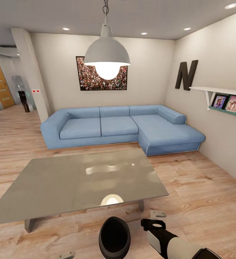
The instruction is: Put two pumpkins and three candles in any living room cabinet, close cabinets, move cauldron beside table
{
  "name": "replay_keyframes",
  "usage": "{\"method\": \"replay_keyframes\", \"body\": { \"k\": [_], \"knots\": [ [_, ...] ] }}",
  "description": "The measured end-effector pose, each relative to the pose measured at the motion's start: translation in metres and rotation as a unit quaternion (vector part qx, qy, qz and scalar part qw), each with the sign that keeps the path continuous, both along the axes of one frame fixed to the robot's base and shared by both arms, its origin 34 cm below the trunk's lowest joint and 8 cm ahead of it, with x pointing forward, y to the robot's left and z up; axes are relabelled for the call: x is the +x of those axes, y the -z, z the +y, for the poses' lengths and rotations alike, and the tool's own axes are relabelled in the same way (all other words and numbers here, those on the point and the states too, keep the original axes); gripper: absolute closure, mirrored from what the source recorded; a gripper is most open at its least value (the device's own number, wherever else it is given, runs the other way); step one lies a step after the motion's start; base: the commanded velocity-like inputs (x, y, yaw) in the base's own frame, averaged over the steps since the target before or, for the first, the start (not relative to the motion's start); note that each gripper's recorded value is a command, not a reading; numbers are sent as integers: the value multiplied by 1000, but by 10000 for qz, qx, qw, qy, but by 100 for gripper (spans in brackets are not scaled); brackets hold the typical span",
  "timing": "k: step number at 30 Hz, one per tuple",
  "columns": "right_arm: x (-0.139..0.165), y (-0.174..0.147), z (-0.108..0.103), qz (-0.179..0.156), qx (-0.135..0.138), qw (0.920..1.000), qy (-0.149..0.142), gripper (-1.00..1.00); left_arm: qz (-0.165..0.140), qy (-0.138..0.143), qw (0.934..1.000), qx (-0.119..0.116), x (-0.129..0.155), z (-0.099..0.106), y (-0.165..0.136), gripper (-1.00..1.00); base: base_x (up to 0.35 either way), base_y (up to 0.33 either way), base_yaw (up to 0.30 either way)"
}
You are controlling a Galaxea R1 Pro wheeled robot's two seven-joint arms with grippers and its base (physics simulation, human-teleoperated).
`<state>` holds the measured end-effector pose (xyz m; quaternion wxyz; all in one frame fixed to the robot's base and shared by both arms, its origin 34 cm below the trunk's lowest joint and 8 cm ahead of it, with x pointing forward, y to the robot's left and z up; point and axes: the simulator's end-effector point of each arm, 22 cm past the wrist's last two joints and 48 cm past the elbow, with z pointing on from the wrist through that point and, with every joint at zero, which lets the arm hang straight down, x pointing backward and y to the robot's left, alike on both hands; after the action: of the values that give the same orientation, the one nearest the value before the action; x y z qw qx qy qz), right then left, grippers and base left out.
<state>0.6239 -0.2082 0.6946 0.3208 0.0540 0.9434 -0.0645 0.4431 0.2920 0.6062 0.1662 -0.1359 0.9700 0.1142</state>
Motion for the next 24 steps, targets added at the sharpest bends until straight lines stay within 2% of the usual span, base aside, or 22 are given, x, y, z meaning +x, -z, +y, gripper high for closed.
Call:
{"method": "replay_keyframes", "body": {
  "k": [17, 19, 24],
  "knots": [
    [-4, -15, 6, 47, 30, 10000, -40, -100, 9, -11, 10000, -23, -3, 0, -14, -100, 0, 0, 0],
    [-4, -17, 6, 51, 29, 10000, -41, -100, 23, 5, 10000, -56, -5, -2, -16, -100, 0, 0, 0],
    [-6, -22, 5, 57, 22, 10000, -29, -100, 8, 154, 9992, -373, -4, -16, -18, -100, 0, 0, 0]
  ]
}}
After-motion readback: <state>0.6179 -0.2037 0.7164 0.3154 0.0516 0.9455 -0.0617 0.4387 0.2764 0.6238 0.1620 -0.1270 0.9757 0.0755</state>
